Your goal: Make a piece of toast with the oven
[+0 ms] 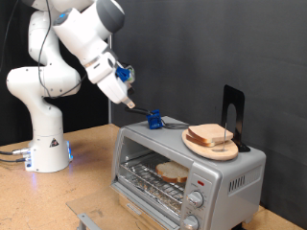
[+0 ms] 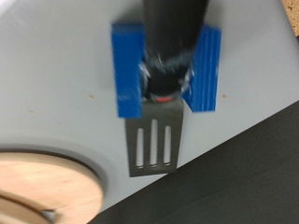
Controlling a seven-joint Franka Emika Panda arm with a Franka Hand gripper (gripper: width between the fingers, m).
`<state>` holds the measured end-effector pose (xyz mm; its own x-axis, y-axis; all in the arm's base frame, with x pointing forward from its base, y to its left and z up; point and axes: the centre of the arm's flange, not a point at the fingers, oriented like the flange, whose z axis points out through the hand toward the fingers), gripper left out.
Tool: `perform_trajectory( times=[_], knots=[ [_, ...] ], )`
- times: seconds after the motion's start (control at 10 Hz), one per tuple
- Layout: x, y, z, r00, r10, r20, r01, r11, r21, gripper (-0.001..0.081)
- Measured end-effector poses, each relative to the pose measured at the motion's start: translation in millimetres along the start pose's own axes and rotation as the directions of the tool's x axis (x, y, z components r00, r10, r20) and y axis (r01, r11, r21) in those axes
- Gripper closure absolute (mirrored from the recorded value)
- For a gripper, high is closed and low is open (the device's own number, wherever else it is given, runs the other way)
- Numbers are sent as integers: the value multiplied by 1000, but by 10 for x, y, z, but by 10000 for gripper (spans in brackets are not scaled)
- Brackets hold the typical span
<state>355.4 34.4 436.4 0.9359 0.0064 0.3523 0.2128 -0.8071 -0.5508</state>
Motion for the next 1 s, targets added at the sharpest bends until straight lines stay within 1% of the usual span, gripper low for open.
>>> perform_trajectory(
  times=[0.1,0.3,0.4,0.6,0.7,0.8,1.0],
  knots=[
    [-59,89,-143,1000,-2,-11,2,1000,4,-2],
    [-196,249,-412,1000,-5,-12,5,1000,4,-2],
    [-263,283,-509,1000,-10,-15,10,1000,16,-2],
    [-261,281,-465,1000,-7,-4,7,1000,13,-2],
    [-268,326,-452,1000,12,-4,-12,1000,11,-2],
    [-267,429,-458,999,43,-26,-43,999,-7,-2],
    [-252,698,-476,991,115,-71,-117,992,-36,-2]
  ],
)
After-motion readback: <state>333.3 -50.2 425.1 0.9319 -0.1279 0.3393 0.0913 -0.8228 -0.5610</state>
